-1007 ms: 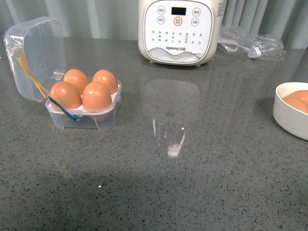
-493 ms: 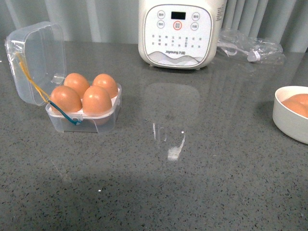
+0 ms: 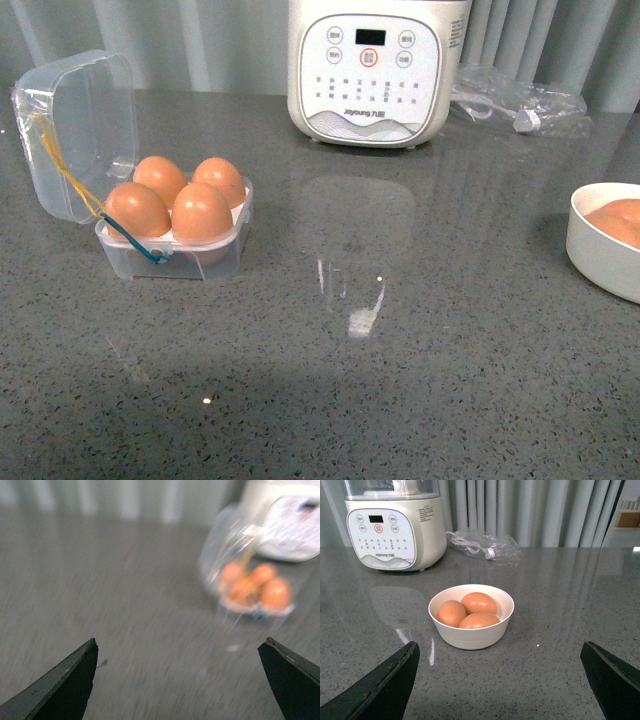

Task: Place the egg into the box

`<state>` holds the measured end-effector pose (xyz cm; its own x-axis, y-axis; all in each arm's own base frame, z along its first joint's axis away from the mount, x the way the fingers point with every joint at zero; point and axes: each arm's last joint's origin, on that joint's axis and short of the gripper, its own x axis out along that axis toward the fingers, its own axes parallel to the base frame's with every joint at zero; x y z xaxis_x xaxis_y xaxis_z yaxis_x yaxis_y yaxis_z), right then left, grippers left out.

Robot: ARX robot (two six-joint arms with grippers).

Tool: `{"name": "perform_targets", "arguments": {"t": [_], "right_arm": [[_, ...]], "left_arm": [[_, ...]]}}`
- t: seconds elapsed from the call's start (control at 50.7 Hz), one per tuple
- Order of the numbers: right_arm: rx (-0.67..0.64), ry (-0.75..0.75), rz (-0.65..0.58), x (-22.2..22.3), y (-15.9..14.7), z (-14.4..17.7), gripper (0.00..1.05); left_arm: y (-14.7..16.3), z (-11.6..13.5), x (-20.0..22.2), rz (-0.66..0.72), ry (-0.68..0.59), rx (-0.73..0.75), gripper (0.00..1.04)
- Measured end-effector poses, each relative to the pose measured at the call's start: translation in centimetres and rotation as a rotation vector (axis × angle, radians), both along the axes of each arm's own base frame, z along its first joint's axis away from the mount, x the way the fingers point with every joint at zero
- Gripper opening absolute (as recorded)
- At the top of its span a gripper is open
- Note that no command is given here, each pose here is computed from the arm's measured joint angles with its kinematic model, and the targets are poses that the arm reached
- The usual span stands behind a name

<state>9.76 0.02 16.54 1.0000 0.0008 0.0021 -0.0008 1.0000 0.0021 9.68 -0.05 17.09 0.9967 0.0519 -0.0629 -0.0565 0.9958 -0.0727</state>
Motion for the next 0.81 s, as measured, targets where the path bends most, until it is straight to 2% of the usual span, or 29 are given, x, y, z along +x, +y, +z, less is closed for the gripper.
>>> {"name": "perform_targets", "arguments": {"t": [0.039,0.118,0.217,0.316,0.592,0.809], "right_arm": [[0.000,0.000,0.000,0.0,0.0,0.0,0.98],[0.000,-0.001,0.000,0.0,0.0,0.0,0.98],[0.000,0.000,0.000,0.0,0.0,0.0,0.98],[0.000,-0.001,0.000,0.0,0.0,0.0,0.98],[0.000,-0.001,0.000,0.0,0.0,0.0,0.98],[0.000,-0.001,0.000,0.0,0.0,0.0,0.98]], "left_arm": [[-0.3,-0.2,0.1,0.075,0.163,-0.091,0.98],[-0.6,-0.7,0.1,0.169,0.280,-0.261,0.98],[-0.6,-0.2,0.2,0.201,0.250,-0.382,0.98],[0.1,2.4,0.9,0.188,0.136,-0.465,0.98],[2.5,6.0,8.0,0.136,-0.007,-0.297,0.98],[4.0,5.5,13.2,0.163,-0.030,-0.152,0.98]]}}
